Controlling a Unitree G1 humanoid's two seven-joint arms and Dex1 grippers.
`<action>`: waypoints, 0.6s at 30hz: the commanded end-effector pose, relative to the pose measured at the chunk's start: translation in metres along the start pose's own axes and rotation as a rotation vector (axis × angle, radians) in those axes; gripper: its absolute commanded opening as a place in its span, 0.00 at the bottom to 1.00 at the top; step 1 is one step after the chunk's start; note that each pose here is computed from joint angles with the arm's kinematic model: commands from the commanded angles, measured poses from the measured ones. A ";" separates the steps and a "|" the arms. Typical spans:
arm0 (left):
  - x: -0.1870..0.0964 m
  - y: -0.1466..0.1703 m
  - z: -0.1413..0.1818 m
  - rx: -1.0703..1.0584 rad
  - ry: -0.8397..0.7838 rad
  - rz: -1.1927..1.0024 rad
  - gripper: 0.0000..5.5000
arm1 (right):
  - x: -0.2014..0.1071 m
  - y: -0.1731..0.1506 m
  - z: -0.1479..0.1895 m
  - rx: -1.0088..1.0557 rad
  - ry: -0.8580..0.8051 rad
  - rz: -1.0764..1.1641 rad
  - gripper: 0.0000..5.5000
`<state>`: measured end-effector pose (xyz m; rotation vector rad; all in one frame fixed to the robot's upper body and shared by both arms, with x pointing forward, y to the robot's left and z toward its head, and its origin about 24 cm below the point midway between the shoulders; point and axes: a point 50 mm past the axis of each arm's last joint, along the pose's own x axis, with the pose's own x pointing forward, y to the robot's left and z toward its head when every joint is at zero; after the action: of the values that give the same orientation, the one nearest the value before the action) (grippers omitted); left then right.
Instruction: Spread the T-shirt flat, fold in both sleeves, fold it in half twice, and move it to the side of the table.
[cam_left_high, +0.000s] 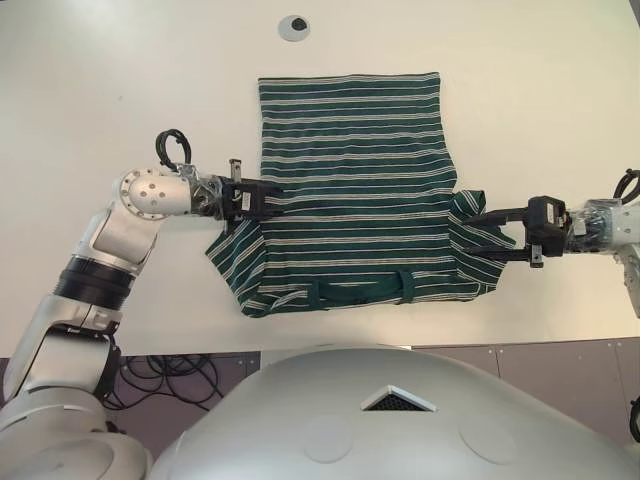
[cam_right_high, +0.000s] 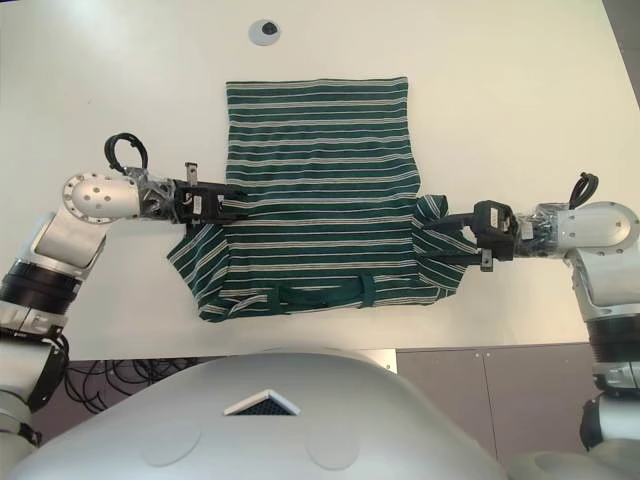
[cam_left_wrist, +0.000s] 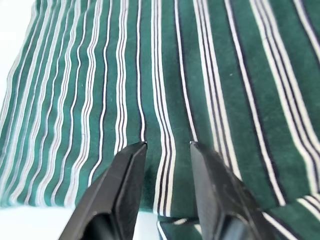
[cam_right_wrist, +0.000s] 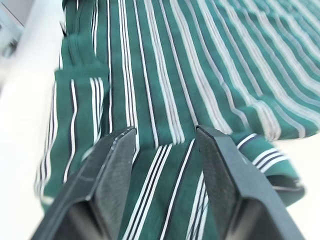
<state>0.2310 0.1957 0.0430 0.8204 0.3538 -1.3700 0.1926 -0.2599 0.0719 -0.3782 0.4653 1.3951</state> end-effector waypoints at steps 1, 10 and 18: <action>-0.016 0.006 0.006 -0.029 -0.011 0.065 0.28 | 0.011 0.007 0.006 0.010 -0.095 0.010 0.39; -0.023 -0.014 0.021 -0.052 -0.164 -0.009 0.28 | 0.035 0.016 -0.004 0.006 -0.082 0.045 0.39; -0.010 -0.058 0.017 -0.083 -0.180 -0.199 0.28 | 0.038 0.012 -0.008 -0.082 0.017 -0.002 0.39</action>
<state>0.1764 0.1911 0.0454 0.5748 0.3367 -1.5559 0.1810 -0.2317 0.0463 -0.4110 0.4323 1.4194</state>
